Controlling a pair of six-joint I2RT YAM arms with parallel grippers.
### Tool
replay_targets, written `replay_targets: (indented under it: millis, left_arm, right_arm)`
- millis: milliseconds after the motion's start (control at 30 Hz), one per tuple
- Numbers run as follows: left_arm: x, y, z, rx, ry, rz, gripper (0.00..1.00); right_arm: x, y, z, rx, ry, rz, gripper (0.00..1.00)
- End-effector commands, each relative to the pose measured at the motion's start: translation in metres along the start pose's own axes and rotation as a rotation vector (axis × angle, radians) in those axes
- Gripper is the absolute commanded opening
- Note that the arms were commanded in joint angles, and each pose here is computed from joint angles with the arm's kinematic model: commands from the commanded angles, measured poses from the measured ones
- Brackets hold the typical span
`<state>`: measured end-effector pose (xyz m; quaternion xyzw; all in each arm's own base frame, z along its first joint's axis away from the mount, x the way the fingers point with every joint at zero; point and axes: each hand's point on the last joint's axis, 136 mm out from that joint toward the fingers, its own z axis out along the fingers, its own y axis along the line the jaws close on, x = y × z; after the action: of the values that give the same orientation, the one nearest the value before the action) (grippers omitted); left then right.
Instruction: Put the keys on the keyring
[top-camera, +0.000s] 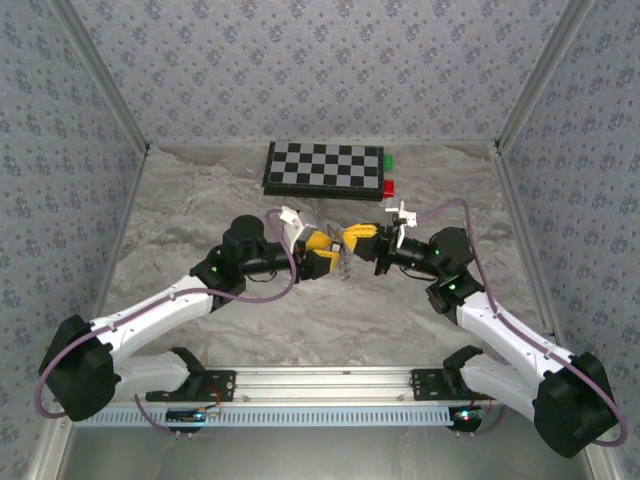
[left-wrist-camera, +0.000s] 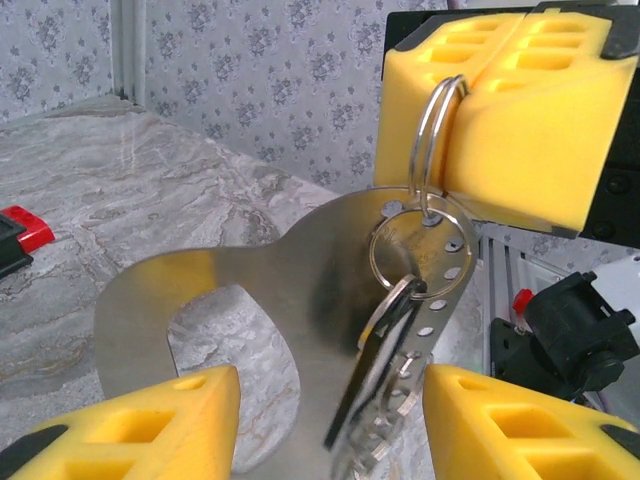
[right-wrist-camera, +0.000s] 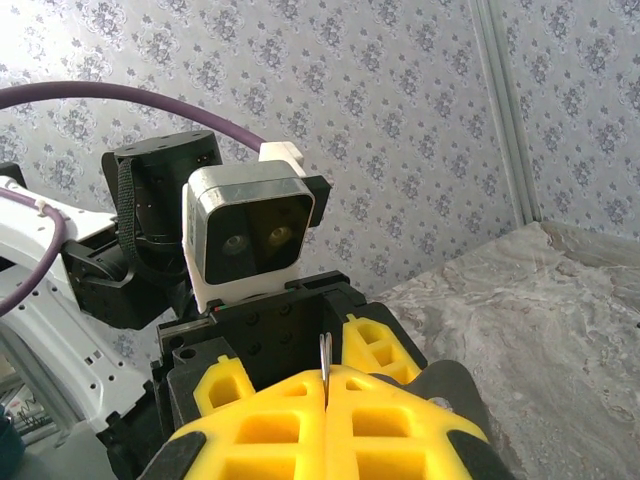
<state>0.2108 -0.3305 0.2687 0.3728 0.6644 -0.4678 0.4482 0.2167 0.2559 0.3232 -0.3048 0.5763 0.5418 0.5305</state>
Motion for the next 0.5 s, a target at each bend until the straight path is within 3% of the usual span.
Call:
replay_targets:
  millis: [0, 233, 467]
  left_arm:
    - [-0.018, -0.013, -0.007, 0.033, -0.041, 0.062, 0.50]
    - [-0.018, -0.011, -0.006, 0.022, -0.040, 0.069, 0.51]
    - [-0.024, -0.023, -0.004, 0.099, -0.053, 0.079, 0.50]
  right_arm:
    - [-0.015, 0.014, -0.001, -0.048, -0.036, -0.047, 0.00]
    - [-0.013, 0.017, 0.002, -0.080, -0.031, -0.030, 0.00]
    - [-0.012, 0.017, 0.003, -0.086, -0.025, -0.026, 0.00]
